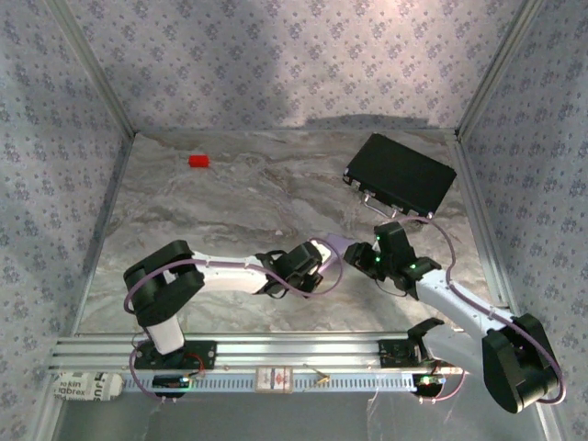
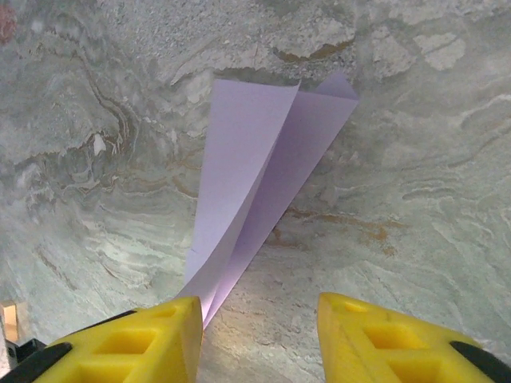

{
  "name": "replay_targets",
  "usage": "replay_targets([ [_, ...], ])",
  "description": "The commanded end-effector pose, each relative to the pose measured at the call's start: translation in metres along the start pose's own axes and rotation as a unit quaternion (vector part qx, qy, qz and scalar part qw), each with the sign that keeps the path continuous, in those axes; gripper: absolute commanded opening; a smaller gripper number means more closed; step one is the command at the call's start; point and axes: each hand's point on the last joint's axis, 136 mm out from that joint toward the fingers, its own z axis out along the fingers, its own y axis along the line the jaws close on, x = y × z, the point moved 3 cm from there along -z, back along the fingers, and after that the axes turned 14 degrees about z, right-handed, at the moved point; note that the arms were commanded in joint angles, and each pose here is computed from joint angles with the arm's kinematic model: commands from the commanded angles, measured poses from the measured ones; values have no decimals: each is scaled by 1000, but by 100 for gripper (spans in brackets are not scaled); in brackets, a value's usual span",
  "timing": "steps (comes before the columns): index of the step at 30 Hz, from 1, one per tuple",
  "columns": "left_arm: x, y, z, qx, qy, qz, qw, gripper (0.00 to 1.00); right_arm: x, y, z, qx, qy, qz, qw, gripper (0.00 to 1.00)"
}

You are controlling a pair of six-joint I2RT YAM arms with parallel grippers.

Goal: Fold a paper plane with a square sheet of paper (pick it up from the middle)
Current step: Fold the wing for the fifth time at the center of the table.

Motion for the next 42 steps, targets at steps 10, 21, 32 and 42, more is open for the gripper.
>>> replay_targets([
  [10,-1,-9,12,96,29,-56,993,3,9,0,7,-25,-25,-112,993,34],
  [21,-6,-15,18,163,50,-106,980,2,28,10,23,-91,69,-87,990,22],
  [32,-6,-16,27,211,66,-163,962,2,22,4,28,-73,61,-70,993,18],
  [42,-2,-15,37,232,78,-213,946,1,12,-10,25,-60,30,-38,997,17],
])
